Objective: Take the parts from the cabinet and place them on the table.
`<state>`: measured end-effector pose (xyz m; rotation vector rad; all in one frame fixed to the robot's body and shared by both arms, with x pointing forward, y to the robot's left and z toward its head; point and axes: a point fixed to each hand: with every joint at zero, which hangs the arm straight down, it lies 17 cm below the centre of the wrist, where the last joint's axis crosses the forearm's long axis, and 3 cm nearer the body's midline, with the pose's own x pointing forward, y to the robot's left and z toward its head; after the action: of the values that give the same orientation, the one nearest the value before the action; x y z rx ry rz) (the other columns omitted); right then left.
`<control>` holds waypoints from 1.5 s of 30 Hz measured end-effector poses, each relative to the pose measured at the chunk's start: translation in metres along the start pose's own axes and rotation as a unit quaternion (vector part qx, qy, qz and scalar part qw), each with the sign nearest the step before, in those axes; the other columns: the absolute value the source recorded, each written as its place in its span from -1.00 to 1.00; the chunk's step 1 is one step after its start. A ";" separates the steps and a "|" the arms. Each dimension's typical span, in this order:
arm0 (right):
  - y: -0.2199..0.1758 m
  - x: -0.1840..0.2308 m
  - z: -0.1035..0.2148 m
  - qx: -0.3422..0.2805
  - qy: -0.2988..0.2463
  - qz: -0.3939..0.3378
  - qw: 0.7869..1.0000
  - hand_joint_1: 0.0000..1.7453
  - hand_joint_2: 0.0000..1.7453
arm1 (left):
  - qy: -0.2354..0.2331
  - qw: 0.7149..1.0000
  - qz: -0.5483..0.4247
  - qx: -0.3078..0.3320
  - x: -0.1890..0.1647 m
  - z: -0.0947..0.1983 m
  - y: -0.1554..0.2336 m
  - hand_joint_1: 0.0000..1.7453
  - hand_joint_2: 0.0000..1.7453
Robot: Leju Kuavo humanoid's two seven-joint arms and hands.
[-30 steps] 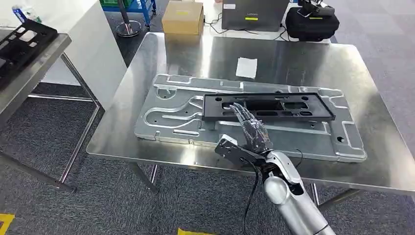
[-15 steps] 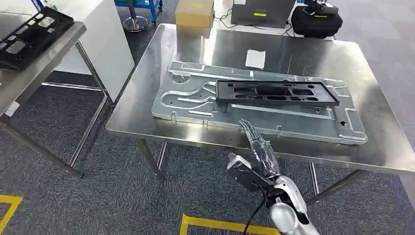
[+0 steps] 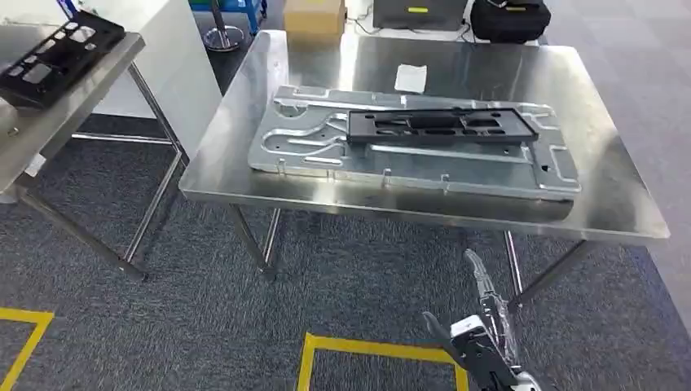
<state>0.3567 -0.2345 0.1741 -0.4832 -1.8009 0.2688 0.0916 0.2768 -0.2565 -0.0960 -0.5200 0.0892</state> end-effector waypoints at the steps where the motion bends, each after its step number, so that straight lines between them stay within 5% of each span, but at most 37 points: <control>1: -0.005 -0.009 0.006 -0.005 0.015 -0.001 1.000 -1.00 1.00 | -0.001 1.000 0.002 0.001 0.001 0.000 0.001 -1.00 -1.00; 16: -0.069 -0.110 0.072 -0.079 0.171 -0.075 0.979 -1.00 1.00 | -0.007 0.999 0.026 0.018 0.005 -0.002 0.005 -1.00 -1.00; 27: -0.095 -0.211 0.160 -0.171 0.317 -0.216 0.907 -1.00 1.00 | -0.011 0.999 0.027 0.017 0.009 -0.003 0.003 -1.00 -1.00; 28: -0.095 -0.220 0.170 -0.183 0.336 -0.232 0.894 -1.00 -1.00 | -0.010 0.999 0.027 0.018 0.007 -0.002 0.004 -1.00 -1.00; 33: -0.088 -0.264 0.233 -0.240 0.426 -0.267 0.830 -1.00 -1.00 | -0.009 0.999 0.027 0.017 0.006 -0.002 0.004 -1.00 -1.00; 45: -0.057 -0.305 0.340 -0.261 0.598 -0.211 0.728 -1.00 -1.00 | -0.011 0.999 0.024 0.019 0.010 -0.003 0.006 -1.00 -1.00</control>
<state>0.0885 -0.4021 -0.1607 -0.4414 -0.5965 -0.7675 0.1019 0.2839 -0.2550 -0.0707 -0.5375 0.1479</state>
